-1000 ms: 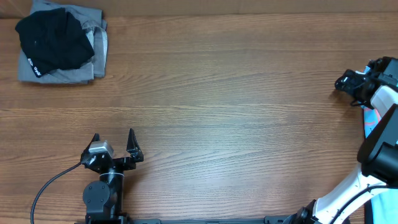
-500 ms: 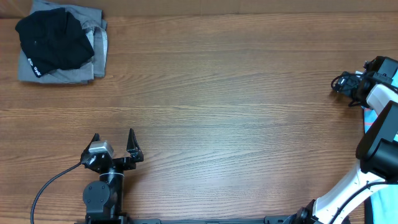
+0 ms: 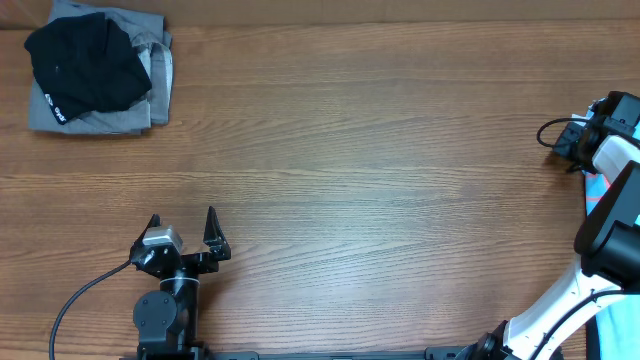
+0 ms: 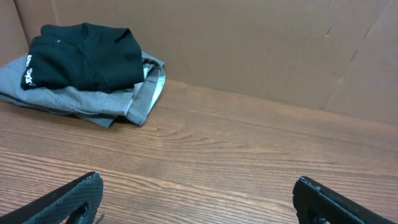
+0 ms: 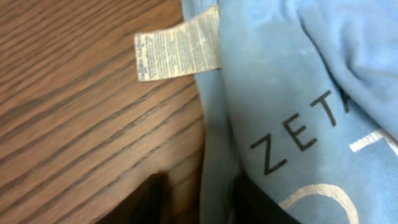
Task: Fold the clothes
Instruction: 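Reach the right gripper to the light-blue T-shirt at the right edge, then grasp the blue T-shirt with the right gripper and drag it leftward onto the table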
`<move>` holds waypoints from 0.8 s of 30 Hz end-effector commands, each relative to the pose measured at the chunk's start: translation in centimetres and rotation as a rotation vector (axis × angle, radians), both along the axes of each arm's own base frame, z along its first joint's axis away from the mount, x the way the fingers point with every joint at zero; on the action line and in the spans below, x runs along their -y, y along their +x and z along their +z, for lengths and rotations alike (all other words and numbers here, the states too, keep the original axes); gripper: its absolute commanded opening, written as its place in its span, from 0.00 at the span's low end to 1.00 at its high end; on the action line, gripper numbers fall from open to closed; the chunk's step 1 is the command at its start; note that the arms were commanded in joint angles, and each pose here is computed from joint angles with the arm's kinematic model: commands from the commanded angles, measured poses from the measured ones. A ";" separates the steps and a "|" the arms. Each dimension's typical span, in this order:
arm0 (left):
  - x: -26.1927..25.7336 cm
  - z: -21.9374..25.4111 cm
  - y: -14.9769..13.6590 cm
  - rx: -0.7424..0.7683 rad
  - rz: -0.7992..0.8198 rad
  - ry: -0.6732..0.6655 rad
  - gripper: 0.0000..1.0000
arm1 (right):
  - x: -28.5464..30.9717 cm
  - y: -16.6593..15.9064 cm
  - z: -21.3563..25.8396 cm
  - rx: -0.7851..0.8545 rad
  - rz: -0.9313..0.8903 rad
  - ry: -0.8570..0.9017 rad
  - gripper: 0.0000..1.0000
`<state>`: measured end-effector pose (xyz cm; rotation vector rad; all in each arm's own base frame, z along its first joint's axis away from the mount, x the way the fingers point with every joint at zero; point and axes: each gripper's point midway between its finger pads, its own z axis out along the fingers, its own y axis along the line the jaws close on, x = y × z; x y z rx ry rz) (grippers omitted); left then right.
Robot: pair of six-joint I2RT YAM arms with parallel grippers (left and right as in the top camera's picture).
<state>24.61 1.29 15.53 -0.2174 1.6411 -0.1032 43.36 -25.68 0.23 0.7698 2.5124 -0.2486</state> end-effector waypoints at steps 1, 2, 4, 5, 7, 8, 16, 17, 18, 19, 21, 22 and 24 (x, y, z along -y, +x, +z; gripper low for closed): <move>0.2 0.1 0.0 0.008 -0.012 0.020 1.00 | -1.1 -0.2 -2.2 -0.037 0.012 0.044 0.29; 0.2 0.1 0.0 0.008 -0.013 0.020 1.00 | -1.0 -0.3 -2.2 -0.041 0.009 0.041 0.25; 0.2 0.1 0.0 0.008 -0.013 0.020 1.00 | -1.0 -0.3 -2.2 -0.041 0.006 0.043 0.17; 0.2 0.1 0.0 0.008 -0.013 0.020 1.00 | -1.0 -0.3 -2.2 -0.038 -0.006 0.048 0.11; 0.2 0.1 0.0 0.008 -0.012 0.020 1.00 | -1.1 -0.4 -2.3 -0.039 -0.015 0.054 0.04; 0.2 0.1 0.0 0.008 -0.013 0.020 1.00 | -1.1 -0.5 -2.3 -0.042 -0.015 0.055 0.04; 0.2 0.1 0.0 0.008 -0.013 0.020 1.00 | -3.0 1.9 0.8 0.015 0.035 0.158 0.04; 0.2 0.1 0.0 0.008 -0.013 0.020 1.00 | -3.9 2.8 1.8 0.034 0.065 0.188 0.04; 0.2 0.1 0.0 0.008 -0.013 0.020 1.00 | -4.9 3.6 2.8 0.051 0.096 0.217 0.04; 0.2 0.1 0.0 0.008 -0.013 0.020 1.00 | -5.6 4.2 3.7 0.063 0.116 0.232 0.04; 0.2 0.1 0.0 0.008 -0.013 0.020 1.00 | -7.6 5.6 5.7 0.083 0.171 0.262 0.04; 0.2 0.1 0.0 0.008 -0.013 0.020 1.00 | -8.7 6.2 6.7 0.086 0.197 0.267 0.04; 0.2 0.1 0.0 0.008 -0.013 0.020 1.00 | -10.9 7.2 8.3 0.088 0.244 0.269 0.04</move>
